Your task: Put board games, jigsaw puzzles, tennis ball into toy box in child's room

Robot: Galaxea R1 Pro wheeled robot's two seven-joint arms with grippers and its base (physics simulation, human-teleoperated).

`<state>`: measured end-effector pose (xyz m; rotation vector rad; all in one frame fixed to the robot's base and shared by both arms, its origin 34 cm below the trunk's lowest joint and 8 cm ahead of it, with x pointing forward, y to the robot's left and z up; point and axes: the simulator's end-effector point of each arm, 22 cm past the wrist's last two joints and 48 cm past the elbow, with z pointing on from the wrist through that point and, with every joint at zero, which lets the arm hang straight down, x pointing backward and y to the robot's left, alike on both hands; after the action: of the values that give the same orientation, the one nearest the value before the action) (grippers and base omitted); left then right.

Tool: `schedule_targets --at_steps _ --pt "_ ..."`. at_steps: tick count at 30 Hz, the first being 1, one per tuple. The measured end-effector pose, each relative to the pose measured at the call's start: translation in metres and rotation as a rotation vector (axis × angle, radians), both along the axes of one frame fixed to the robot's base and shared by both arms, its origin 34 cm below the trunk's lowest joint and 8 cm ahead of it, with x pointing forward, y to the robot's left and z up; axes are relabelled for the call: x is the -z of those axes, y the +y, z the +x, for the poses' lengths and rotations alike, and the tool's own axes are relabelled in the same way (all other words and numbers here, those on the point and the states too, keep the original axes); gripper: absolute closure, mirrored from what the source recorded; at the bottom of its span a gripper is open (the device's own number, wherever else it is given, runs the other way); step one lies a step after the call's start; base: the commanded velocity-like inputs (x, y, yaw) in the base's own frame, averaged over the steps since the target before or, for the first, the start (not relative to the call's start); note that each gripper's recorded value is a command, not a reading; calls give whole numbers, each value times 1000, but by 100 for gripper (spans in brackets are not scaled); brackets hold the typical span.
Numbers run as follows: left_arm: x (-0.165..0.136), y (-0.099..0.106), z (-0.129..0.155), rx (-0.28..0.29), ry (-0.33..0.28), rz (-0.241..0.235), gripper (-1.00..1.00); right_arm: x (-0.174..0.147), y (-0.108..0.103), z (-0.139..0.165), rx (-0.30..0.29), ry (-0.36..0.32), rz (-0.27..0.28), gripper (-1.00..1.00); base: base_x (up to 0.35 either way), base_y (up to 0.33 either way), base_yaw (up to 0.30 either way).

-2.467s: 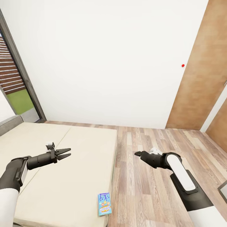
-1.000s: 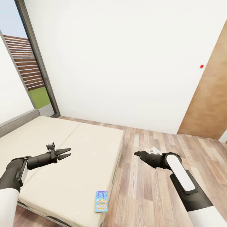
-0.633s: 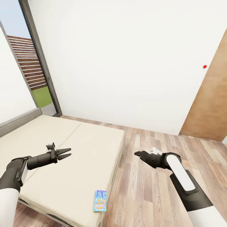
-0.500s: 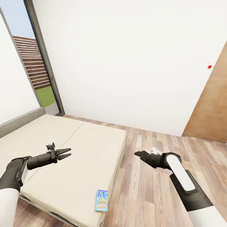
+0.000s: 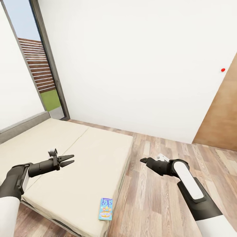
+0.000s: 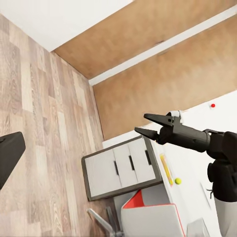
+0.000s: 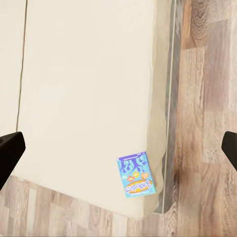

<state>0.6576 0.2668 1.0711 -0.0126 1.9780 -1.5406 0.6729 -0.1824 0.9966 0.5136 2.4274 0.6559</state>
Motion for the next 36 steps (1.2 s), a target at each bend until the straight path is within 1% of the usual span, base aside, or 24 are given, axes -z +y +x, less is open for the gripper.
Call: schedule_targets --at_steps 10,15,21,29,36 --pt "0 0 0 0 0 0 -100 0 0 0 -1 -1 0 -100 0 -33 213" --pt "0 0 0 0 0 0 -100 -1 1 0 -2 -2 0 -100 0 -186 59" --pt "0 0 0 -1 0 0 -100 -1 1 0 -3 -2 0 -100 0 -47 44" --pt "0 0 0 0 0 0 -100 -1 1 0 -3 -3 0 -100 8 -26 203" --pt "0 0 0 -1 1 -2 -100 -1 2 0 -4 -2 1 -100 38 -142 54"
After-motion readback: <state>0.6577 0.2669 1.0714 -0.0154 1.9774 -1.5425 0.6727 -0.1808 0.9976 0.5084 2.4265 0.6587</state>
